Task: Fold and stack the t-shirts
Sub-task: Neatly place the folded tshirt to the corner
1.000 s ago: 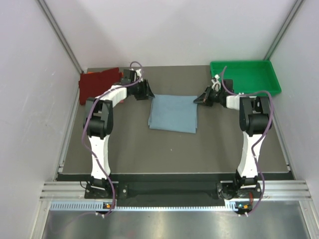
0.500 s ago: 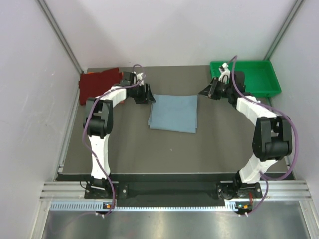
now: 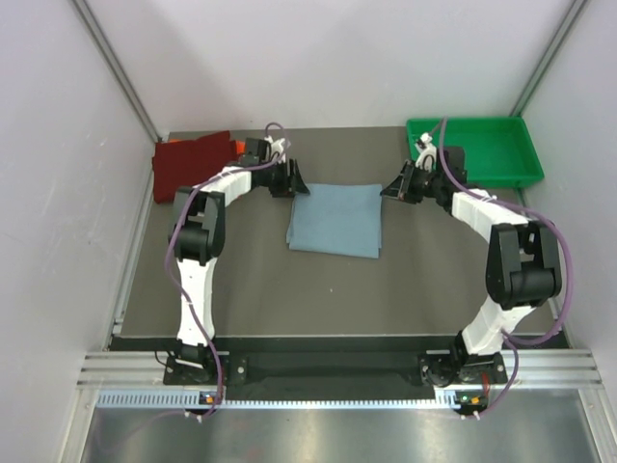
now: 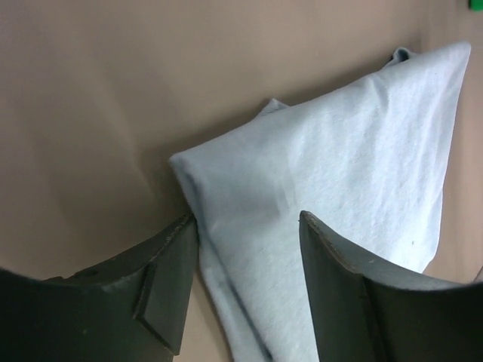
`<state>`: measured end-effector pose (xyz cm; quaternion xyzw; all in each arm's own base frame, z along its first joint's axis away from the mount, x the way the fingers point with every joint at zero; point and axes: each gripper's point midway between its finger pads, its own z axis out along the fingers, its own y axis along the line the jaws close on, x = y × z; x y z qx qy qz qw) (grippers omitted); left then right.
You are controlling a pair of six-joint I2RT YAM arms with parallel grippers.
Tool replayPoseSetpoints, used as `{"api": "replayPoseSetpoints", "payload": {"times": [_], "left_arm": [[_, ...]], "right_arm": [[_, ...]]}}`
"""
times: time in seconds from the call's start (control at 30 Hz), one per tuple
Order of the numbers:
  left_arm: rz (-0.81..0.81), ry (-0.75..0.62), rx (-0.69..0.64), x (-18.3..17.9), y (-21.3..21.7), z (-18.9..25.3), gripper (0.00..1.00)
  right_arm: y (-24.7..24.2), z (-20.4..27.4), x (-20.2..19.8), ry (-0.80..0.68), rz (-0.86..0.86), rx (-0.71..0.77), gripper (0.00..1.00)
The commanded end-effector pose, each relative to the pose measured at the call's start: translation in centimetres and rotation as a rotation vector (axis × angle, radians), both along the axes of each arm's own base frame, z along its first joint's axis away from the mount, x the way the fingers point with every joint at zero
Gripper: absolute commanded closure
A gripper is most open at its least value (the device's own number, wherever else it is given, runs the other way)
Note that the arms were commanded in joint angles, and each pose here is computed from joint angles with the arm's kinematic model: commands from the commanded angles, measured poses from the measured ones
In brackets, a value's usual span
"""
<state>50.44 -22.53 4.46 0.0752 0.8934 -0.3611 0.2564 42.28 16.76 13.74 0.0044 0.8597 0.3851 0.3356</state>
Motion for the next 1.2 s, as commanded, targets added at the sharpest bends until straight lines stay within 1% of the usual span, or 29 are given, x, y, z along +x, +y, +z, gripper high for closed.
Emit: {"api": "replayPoseSetpoints", "payload": {"times": [0.0, 0.13, 0.2, 0.27, 0.3, 0.37, 0.4, 0.43, 0.47, 0.5, 0.53, 0.6, 0.63, 0.67, 0.73, 0.83, 0.87, 0.97, 1.03, 1.1, 1.17], "left_arm": [[0.026, 0.133, 0.102, -2.3, 0.5, -5.7, 0.4], [0.056, 0.153, 0.156, -3.3, 0.9, -6.7, 0.43], [0.063, 0.163, 0.159, -3.6, 0.9, -6.9, 0.49], [0.086, 0.157, 0.165, -3.4, 0.9, -6.7, 0.61], [0.092, 0.155, 0.165, -3.4, 0.9, -6.6, 0.75], [0.098, 0.137, 0.154, -2.9, 0.4, -5.5, 0.93], [0.096, 0.13, 0.152, -2.7, 0.1, -4.6, 1.0], [0.094, 0.112, 0.16, -2.6, -0.5, -3.8, 1.0], [0.098, 0.067, 0.158, -2.2, -0.9, -1.5, 1.0], [0.093, 0.043, 0.17, -2.3, -1.6, -0.2, 1.0], [0.143, -0.016, 0.212, -1.6, -1.1, 2.0, 1.0], [0.148, -0.051, 0.231, -2.1, -1.7, 3.9, 1.0], [0.144, -0.074, 0.217, -2.4, -2.0, 5.6, 1.0], [0.153, -0.084, 0.228, -2.5, -2.1, 6.1, 1.0], [0.186, -0.077, 0.251, -3.1, -1.9, 6.7, 1.0], [0.239, -0.022, 0.261, -4.0, -1.7, 6.6, 1.0], [0.271, -0.019, 0.301, -4.3, -1.0, 5.9, 1.0], [0.276, -0.02, 0.333, -4.7, -0.9, 5.4, 1.0], [0.29, -0.019, 0.388, -4.8, -0.1, 5.0, 1.0], [0.34, -0.056, 0.467, -4.2, 1.2, 5.4, 1.0], [0.36, -0.087, 0.505, -3.8, 1.9, 6.3, 1.0]], "right_arm": [[0.5, 0.5, 0.7, -0.041, 0.019, -0.006, 0.85], [0.4, 0.9, 0.8, -0.052, 0.02, -0.003, 0.85], [0.6, 1.1, 0.7, -0.054, 0.022, 0.001, 0.85], [0.5, 1.2, 0.8, -0.059, 0.02, 0.001, 0.85], [0.6, 1.3, 0.7, -0.062, 0.024, 0.003, 0.85], [0.5, 1.5, 0.6, -0.064, 0.023, 0.007, 0.85], [0.6, 1.6, 0.4, -0.066, 0.024, 0.008, 0.85], [0.6, 1.7, 0.4, -0.07, 0.026, 0.009, 0.85], [0.7, 1.7, 0.2, -0.068, 0.027, 0.011, 0.85], [0.6, 1.7, 0.1, -0.064, 0.024, 0.013, 0.85], [0.6, 1.7, 0.0, -0.063, 0.024, 0.014, 0.85], [0.7, 2.0, 0.0, -0.077, 0.02, 0.027, 0.85], [0.7, 2.0, -0.1, -0.079, 0.018, 0.031, 0.85], [0.8, 1.9, -0.4, -0.075, 0.018, 0.037, 0.85], [0.8, 1.9, -0.5, -0.077, 0.019, 0.035, 0.85], [0.7, 1.5, -0.6, -0.068, 0.022, 0.026, 0.85], [0.7, 1.3, -0.5, -0.067, 0.021, 0.023, 0.85], [0.7, 1.4, -0.5, -0.064, 0.022, 0.025, 0.85], [0.7, 1.6, -0.5, -0.066, 0.021, 0.022, 0.85], [0.6, 1.6, -0.4, -0.066, 0.018, 0.021, 0.85], [0.7, 1.6, -0.4, -0.067, 0.018, 0.019, 0.85]]}}
